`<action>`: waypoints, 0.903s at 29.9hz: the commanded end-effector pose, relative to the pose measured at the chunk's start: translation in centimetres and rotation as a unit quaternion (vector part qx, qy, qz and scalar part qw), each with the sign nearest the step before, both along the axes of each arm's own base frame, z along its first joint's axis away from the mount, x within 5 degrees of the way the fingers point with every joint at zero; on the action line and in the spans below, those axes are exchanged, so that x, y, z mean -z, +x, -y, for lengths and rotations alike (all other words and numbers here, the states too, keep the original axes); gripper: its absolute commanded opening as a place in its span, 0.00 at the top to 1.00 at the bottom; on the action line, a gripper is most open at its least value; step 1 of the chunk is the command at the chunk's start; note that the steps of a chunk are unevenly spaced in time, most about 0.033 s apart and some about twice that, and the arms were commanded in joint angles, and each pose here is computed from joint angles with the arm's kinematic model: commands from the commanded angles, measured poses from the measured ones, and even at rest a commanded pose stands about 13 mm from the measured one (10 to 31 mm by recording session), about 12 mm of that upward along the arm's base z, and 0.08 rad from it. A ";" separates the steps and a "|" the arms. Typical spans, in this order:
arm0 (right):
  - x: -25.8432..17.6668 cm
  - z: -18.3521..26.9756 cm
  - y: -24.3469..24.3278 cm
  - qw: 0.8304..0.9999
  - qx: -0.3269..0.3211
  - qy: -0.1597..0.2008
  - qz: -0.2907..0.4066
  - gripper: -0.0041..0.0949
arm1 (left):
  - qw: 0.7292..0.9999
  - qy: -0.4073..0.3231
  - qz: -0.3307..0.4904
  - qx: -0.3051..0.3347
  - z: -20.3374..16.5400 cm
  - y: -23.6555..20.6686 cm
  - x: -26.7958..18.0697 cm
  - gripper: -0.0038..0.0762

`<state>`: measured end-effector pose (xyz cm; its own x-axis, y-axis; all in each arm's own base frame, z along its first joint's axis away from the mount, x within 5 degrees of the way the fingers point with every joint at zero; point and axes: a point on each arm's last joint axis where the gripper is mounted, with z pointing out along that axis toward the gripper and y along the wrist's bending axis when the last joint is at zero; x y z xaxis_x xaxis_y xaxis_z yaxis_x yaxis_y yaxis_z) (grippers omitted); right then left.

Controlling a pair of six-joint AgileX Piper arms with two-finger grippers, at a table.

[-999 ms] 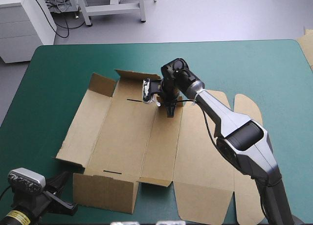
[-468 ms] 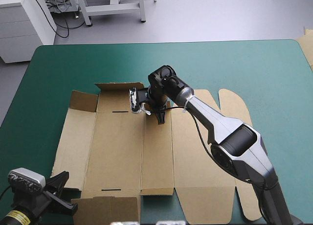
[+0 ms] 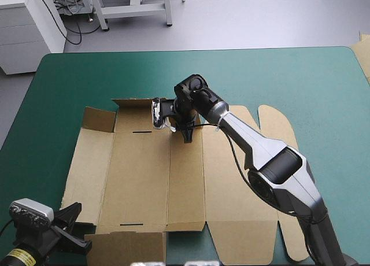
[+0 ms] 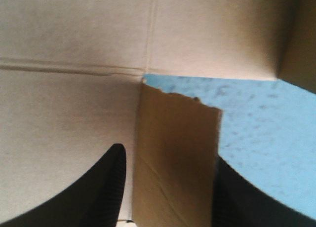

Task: Fold the box

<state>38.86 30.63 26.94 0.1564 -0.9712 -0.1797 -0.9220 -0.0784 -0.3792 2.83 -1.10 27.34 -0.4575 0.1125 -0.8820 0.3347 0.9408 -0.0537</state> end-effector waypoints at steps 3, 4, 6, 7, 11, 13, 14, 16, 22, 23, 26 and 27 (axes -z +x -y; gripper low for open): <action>-8.3 0.9 -0.8 0.993 0.033 0.076 0.082 0.52 | 0.999 -0.025 0.032 0.002 0.2 0.3 -1.3 0.96; -9.2 1.0 -1.0 0.992 0.039 0.084 0.084 0.52 | 0.999 -0.025 0.032 0.002 0.2 0.3 -1.3 0.96; -10.7 1.2 -1.3 0.988 0.058 0.108 0.090 0.52 | 0.999 -0.025 0.032 0.002 0.2 0.3 -1.3 0.96; -11.7 1.4 -1.6 0.984 0.076 0.128 0.095 0.52 | 0.999 -0.025 0.032 0.002 0.2 0.3 -1.3 0.96; -15.0 2.4 -2.7 0.973 0.103 0.174 0.114 0.54 | 0.999 -0.025 0.032 0.002 0.2 0.3 -1.3 0.96; -16.4 3.0 -3.5 0.967 0.118 0.195 0.118 0.57 | 0.999 -0.025 0.032 0.002 0.2 0.3 -1.3 0.96; -17.2 3.3 -3.9 0.962 0.129 0.208 0.119 0.59 | 0.999 -0.025 0.032 0.002 0.2 0.3 -1.3 0.96; -18.6 4.0 -4.7 0.952 0.154 0.235 0.118 0.66 | 0.999 -0.025 0.032 0.002 0.2 0.3 -1.3 0.96; -23.7 6.8 -8.2 0.918 0.203 0.316 0.126 0.98 | 0.999 -0.022 0.034 0.003 0.2 0.3 -1.3 0.96; -24.3 7.2 -8.6 0.913 0.210 0.326 0.129 0.97 | 0.999 -0.022 0.034 0.003 0.2 0.3 -1.3 0.96; -26.3 9.0 -10.1 0.894 0.242 0.345 0.152 0.97 | 0.999 -0.022 0.034 0.003 0.2 0.3 -1.3 0.96; -26.9 9.7 -10.6 0.888 0.252 0.349 0.161 0.97 | 0.999 -0.022 0.034 0.003 0.2 0.3 -1.3 0.96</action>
<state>31.51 24.30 49.33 -0.1389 -0.6741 -0.7254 -0.6991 0.5856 -0.4103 2.81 -1.15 27.34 -0.4594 0.1084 -0.8816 0.3380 0.9392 -0.0606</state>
